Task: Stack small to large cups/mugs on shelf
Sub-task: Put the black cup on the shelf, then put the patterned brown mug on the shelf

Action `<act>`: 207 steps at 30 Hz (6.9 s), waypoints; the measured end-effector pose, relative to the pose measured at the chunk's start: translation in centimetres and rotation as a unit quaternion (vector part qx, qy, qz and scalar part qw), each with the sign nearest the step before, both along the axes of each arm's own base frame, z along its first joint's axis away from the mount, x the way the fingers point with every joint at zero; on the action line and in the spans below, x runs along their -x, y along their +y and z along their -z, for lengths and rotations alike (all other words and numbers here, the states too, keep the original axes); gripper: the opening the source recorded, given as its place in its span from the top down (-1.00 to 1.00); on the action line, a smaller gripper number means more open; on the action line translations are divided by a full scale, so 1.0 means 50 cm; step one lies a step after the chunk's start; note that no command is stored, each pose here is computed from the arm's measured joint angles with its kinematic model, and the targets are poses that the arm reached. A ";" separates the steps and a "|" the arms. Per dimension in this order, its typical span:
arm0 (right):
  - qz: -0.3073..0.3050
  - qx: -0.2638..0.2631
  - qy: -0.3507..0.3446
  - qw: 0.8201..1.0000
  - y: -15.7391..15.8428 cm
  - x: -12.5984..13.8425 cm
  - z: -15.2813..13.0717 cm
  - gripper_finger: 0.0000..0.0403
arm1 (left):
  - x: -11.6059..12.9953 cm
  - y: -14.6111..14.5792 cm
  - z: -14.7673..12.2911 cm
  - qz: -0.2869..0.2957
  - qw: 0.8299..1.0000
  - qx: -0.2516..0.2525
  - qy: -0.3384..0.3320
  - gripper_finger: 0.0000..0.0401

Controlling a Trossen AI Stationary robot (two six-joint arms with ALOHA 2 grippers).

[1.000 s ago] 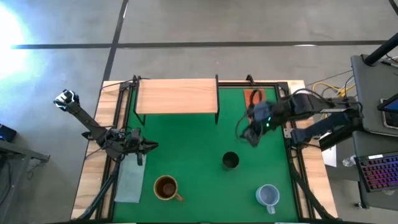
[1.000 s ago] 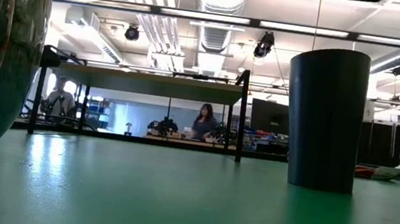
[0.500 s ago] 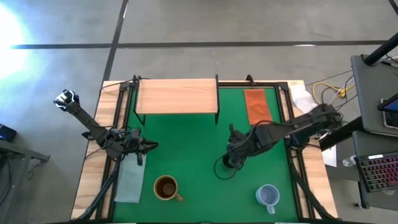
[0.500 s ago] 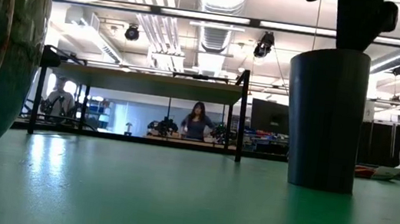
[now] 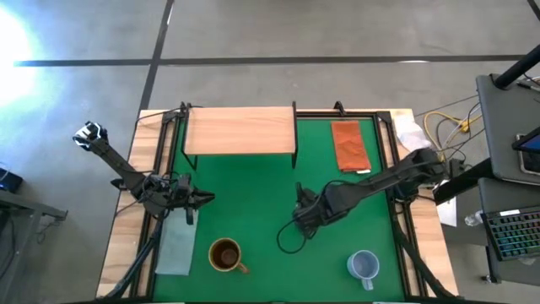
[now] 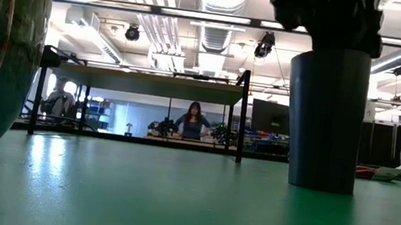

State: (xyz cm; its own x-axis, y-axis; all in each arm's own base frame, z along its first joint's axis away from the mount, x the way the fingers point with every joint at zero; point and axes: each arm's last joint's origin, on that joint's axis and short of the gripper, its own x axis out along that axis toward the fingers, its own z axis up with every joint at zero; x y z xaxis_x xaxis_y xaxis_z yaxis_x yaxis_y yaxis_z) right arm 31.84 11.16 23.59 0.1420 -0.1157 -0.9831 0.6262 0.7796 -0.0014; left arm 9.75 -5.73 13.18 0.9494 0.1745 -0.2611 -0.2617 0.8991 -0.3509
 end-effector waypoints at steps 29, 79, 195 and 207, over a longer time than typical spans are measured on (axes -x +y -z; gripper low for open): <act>0.040 -0.024 0.011 0.999 -0.024 0.015 -0.002 -0.04 | 0.000 0.000 0.000 0.000 1.000 0.000 0.000 0.87; -0.035 0.175 -0.090 0.980 -0.453 -0.122 -0.289 0.96 | 0.000 0.000 0.000 0.000 1.000 0.000 0.000 0.87; -0.114 0.033 -0.175 0.977 -0.310 0.041 -0.427 0.32 | -0.124 0.115 -0.321 0.023 0.979 0.154 0.130 0.87; -0.180 -0.073 -0.219 0.956 -0.138 0.004 -0.276 0.74 | -0.105 -0.159 -0.277 0.043 0.968 0.216 0.121 0.87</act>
State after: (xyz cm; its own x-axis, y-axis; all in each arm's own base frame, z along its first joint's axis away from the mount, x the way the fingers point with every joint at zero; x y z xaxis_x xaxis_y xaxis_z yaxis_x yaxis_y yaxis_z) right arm 31.62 4.24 37.41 0.5483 0.1512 -0.8225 0.2329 0.9170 0.3238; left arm 15.01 -13.67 27.03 0.8575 -0.0767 -0.5088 -0.3145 0.7044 -0.6363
